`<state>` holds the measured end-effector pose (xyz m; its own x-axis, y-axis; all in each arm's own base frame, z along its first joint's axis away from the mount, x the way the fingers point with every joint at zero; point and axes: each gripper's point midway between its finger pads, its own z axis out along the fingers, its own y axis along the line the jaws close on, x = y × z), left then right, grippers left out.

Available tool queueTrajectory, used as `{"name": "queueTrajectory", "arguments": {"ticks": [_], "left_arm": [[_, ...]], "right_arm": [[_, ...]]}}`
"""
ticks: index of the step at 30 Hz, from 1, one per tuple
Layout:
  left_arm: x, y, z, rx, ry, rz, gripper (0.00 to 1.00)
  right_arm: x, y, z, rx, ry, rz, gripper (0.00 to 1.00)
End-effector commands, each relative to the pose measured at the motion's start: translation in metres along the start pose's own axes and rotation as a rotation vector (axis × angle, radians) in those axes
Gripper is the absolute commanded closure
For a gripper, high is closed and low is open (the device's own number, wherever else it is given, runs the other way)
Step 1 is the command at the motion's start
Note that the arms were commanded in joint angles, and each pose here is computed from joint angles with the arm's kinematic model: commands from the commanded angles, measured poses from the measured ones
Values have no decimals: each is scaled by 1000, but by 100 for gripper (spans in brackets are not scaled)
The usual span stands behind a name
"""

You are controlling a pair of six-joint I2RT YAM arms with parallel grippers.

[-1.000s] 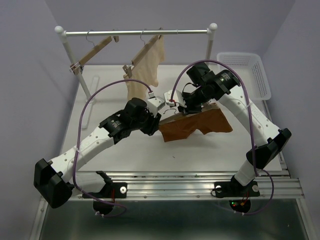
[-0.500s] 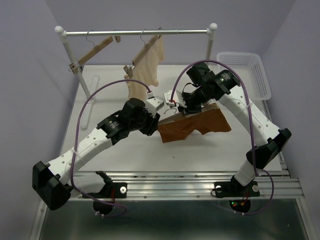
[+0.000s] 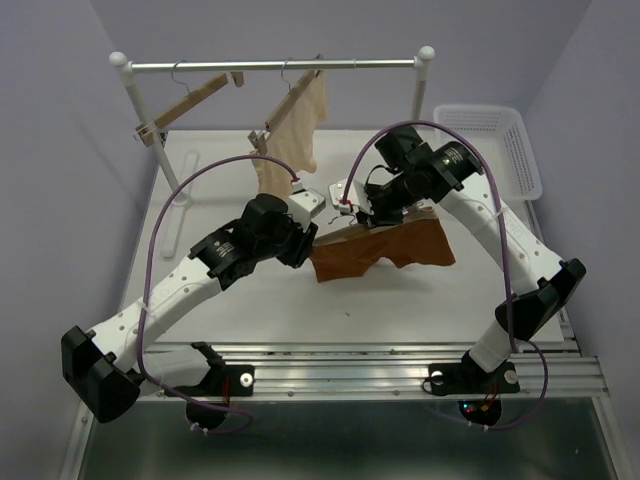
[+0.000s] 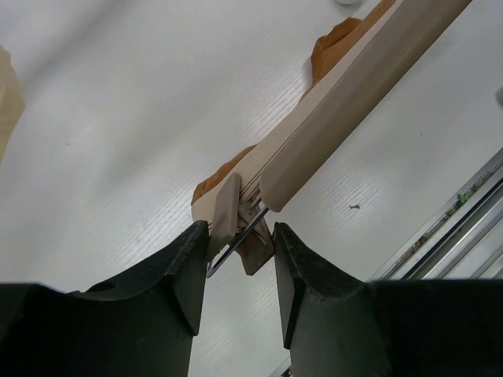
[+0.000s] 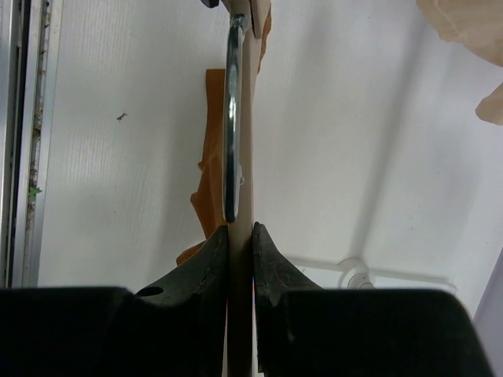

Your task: Remove the underwear clipped to the hanger

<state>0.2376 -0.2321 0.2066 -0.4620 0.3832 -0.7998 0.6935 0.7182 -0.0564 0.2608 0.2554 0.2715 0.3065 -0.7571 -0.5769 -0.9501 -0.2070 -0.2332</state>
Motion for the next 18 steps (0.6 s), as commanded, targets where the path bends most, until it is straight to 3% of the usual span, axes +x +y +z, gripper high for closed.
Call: {"name": "queueTrajectory", "arguments": {"ticks": [1, 7, 18], "left_arm": [[-63, -4, -35, 2, -234, 9, 100], [-78, -13, -51, 45, -312, 21, 100], [-93, -15, -59, 57, -384, -37, 100]], "right_arm": [[-12, -3, -11, 69, -53, -50, 99], [-10, -6, -7, 119, -74, -122, 99], [-26, 6, -2, 179, -231, -243, 99]]}}
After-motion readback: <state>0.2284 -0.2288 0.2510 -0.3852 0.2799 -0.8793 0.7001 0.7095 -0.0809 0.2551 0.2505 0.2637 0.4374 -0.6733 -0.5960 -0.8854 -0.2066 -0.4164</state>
